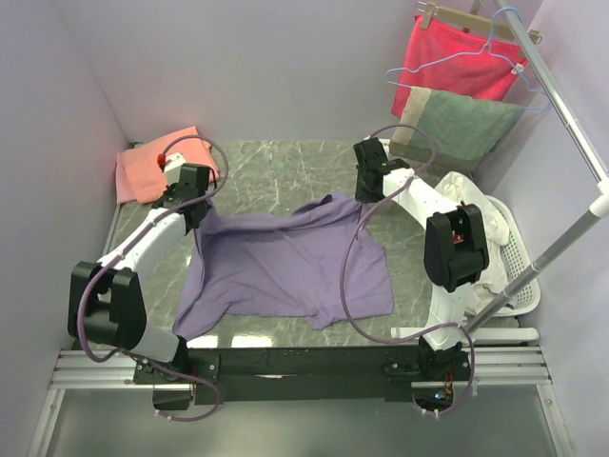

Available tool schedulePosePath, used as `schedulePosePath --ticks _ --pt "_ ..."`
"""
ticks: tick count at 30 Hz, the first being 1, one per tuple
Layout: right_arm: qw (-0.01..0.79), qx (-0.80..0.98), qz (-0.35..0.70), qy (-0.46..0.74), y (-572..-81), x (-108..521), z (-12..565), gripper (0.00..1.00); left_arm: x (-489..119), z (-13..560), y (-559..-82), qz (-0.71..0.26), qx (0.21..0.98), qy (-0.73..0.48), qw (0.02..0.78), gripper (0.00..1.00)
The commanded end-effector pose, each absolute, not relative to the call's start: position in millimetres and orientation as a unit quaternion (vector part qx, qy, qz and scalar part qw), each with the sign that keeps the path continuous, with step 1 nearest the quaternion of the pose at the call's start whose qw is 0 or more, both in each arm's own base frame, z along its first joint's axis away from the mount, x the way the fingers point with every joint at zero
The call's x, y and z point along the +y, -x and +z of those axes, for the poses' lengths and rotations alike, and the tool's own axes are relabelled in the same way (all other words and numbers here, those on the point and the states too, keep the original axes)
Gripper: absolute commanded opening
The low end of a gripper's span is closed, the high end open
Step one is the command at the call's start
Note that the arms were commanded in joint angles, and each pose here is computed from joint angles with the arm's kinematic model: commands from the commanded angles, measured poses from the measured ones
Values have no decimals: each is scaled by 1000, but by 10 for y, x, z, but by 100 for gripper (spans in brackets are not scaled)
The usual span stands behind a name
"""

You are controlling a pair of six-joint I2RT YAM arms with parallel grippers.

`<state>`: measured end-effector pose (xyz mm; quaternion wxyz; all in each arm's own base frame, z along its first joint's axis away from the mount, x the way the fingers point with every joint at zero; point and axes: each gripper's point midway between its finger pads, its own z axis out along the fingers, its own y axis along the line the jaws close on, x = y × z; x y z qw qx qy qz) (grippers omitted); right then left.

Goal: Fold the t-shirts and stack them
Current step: Flatten out the tshirt

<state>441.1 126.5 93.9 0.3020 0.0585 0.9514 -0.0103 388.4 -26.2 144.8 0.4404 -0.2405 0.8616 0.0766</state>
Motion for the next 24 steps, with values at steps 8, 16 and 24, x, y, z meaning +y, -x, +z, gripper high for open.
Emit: schedulePosePath --ticks 8,16,24 --pt "326 937 -69 -105 -4731 857 1018 0 321 1130 -4302 141 843 312 415 16" --pt "342 932 -42 -108 -4525 817 1223 57 527 981 -4127 142 842 335 397 11" --pt "362 923 125 -19 -4835 1695 1684 66 356 710 -3843 96 862 328 374 36"
